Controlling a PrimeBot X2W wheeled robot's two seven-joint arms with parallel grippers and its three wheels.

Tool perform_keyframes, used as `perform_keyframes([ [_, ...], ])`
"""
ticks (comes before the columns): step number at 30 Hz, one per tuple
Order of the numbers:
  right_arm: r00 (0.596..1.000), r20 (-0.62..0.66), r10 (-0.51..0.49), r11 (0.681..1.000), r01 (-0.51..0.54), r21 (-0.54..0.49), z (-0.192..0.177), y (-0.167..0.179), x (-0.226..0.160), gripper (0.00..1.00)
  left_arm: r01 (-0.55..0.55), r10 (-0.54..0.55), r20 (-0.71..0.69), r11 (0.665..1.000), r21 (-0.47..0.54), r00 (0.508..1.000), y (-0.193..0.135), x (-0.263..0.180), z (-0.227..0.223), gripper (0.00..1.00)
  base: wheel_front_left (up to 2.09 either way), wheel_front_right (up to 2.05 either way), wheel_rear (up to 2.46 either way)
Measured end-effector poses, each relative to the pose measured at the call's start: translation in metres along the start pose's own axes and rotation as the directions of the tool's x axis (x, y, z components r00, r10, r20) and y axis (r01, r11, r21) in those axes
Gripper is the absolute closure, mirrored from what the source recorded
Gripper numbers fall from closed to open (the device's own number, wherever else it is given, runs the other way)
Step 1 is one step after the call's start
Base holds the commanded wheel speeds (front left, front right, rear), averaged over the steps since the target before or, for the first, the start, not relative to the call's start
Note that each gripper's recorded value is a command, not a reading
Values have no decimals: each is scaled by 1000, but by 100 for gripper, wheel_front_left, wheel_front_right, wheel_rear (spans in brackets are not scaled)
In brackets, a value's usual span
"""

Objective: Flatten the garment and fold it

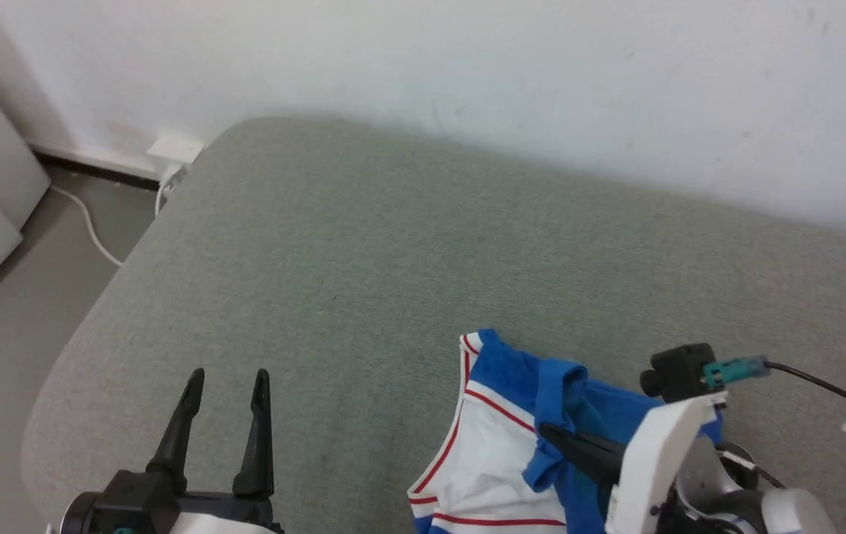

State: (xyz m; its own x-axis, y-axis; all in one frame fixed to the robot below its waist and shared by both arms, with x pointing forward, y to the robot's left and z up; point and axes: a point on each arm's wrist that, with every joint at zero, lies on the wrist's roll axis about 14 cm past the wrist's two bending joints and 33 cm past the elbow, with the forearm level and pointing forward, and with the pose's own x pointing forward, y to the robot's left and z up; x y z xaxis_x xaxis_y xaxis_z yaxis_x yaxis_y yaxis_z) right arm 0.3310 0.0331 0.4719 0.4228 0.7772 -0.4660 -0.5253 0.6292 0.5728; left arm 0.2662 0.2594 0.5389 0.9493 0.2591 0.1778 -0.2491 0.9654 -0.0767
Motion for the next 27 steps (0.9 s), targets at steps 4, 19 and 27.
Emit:
perform_keyframes([
  [4,999,-33,32,999,-33,-16,-2,7,20,100,-27,27,-6,1000,5,1000,7,-3,-1,0,0,0,0],
  [19,987,-102,123,992,-119,45,-23,20,75,0,-79,79,-34,997,9,996,19,-7,-6,0,0,0,0],
  [27,996,-17,88,996,-89,-12,-5,16,73,0,-57,57,-31,998,-5,998,13,-5,-7,0,0,0,0],
])
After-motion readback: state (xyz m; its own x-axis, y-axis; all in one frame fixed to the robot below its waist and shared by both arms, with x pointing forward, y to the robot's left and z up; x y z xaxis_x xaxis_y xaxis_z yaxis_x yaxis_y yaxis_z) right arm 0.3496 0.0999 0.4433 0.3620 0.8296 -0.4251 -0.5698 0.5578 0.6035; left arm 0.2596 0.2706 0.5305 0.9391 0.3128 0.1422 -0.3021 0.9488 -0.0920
